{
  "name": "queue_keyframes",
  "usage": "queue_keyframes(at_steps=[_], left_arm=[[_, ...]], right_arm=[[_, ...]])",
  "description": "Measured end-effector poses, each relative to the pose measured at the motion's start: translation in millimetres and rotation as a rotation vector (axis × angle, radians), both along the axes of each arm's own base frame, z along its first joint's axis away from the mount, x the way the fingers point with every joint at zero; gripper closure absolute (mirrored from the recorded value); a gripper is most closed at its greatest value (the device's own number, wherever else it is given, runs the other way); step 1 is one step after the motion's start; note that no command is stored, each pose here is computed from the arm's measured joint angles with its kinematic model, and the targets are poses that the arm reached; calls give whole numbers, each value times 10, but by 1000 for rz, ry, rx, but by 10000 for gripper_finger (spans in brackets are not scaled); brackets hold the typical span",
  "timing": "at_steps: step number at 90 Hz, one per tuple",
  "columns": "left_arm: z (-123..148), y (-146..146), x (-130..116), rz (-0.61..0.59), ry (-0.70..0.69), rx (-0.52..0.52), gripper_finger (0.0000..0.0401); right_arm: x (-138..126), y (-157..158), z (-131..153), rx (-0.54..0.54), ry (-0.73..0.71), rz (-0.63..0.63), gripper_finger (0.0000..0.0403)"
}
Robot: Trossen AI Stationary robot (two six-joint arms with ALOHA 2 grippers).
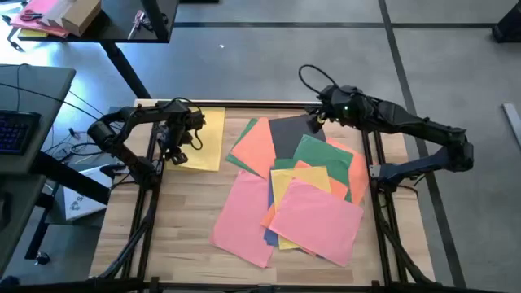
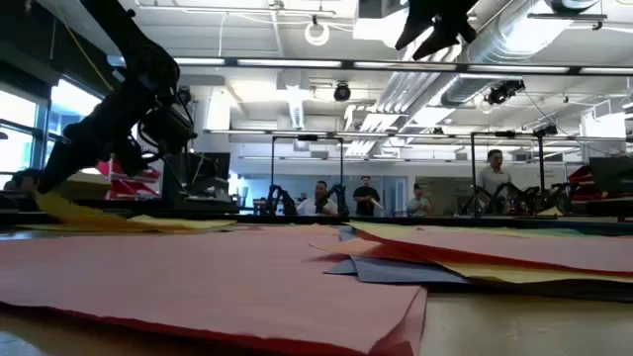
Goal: Organize paper
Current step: Stack the yellow paper on top of the other yellow paper, then move the pink paper to the bottom right of the table
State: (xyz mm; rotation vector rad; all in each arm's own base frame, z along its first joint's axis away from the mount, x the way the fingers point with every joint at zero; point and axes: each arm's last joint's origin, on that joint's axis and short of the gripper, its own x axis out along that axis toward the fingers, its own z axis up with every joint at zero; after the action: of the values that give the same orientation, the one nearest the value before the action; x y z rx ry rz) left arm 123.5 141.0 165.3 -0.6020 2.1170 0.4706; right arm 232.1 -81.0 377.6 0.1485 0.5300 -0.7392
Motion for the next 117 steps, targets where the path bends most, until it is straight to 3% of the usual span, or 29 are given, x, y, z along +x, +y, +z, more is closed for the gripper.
queue_keyframes(at_steps=[21,47,61,75,101,117], left_arm=[[79,-37,-102,-90,125,-83,215],[100,-92,-68,-66,90,-145,183],[280,-10,20,-47,27,-68,183],[665,94,178,97,-213,94,183],[1014,267,625,318,-1030,625,183],[794,410,863,438,-1197,684,187]], right_arm=[[-11,73,30,-14,34,59,134],[-14,205,29,52,47,115,134],[-33,296,-38,121,98,140,134],[-40,402,-77,159,131,165,135],[29,685,-108,328,31,122,135],[102,980,-163,470,-23,107,135]])
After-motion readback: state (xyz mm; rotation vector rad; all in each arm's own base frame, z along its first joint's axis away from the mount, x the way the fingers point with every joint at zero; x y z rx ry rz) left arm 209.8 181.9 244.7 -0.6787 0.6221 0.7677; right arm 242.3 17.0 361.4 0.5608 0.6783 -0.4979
